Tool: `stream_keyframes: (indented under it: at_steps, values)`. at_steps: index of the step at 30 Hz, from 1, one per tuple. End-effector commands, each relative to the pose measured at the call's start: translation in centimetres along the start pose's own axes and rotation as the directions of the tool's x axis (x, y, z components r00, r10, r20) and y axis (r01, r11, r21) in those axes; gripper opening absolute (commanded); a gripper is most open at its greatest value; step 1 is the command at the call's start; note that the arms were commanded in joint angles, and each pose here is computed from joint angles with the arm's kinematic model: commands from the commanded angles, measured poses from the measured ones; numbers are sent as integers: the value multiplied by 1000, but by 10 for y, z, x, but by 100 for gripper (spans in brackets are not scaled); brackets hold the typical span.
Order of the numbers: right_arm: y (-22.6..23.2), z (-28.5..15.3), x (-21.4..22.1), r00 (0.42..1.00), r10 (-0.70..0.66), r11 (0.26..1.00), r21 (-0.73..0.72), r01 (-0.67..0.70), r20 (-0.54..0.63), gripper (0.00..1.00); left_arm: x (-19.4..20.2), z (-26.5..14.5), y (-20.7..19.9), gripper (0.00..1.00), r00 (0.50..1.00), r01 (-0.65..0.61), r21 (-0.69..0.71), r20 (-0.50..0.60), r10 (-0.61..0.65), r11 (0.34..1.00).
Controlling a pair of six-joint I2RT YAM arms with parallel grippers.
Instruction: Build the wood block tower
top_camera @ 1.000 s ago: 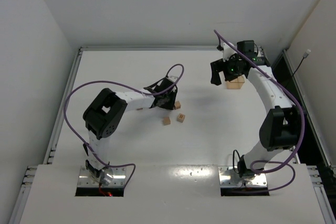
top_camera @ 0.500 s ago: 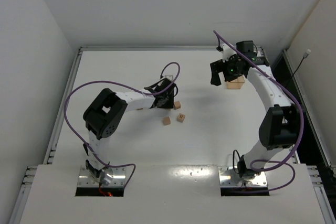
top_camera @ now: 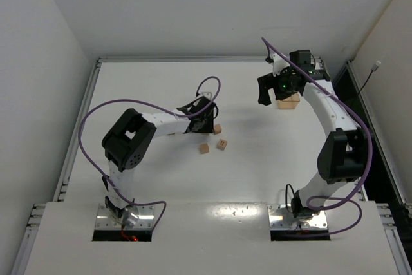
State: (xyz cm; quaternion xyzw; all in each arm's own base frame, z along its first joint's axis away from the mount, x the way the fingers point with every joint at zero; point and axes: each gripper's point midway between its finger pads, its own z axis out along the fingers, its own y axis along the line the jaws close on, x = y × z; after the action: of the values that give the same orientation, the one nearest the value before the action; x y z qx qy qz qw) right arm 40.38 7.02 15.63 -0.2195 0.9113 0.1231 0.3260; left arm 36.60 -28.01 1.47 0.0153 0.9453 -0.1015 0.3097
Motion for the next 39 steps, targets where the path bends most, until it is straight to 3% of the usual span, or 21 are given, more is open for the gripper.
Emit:
stream_keyframes:
  at_steps: [1, 3, 5, 9, 17, 21, 25, 31, 35, 39]
  values:
    - [-1, -4, -17, 999, -28, 1000, 3, 28, 37, 91, 63, 9, 43, 43, 982, -53, -130, -186, 28, 990]
    - [-1, -4, -17, 999, -28, 1000, 3, 28, 37, 91, 63, 9, 43, 58, 982, -53, -130, -186, 28, 990]
    - [-1, -4, -17, 999, -28, 1000, 3, 28, 37, 91, 64, 9, 40, 79, 980, -61, -113, -197, 37, 992]
    - [-1, -4, -17, 999, -28, 1000, 3, 28, 37, 91, 65, 9, 36, 98, 978, -78, -84, -202, 59, 993]
    - [0, 1, -7, 999, -30, 1000, -3, 30, 18, 91, 16, -16, 5, 100, 989, -131, 1, -70, 131, 991]
    - [1, 3, -7, 999, -34, 999, -8, 35, 31, 91, -31, -47, -21, 100, 983, -172, 43, 70, 169, 984]
    - [4, 6, 0, 999, -33, 999, -19, 34, 32, 91, -102, -95, -59, 100, 950, -202, 94, 260, 172, 975]
    - [18, 12, 5, 998, -68, 996, -53, 68, 17, 91, -181, -164, -92, 100, 897, -219, 145, 419, 140, 965]
    - [49, 28, 13, 993, -114, 981, -160, 109, -19, 91, -225, -186, -32, 100, 877, -50, 56, 480, 17, 997]
    - [82, 46, 20, 981, -186, 957, -238, 169, -52, 91, -250, -188, 46, 100, 872, -6, -73, 487, 40, 997]
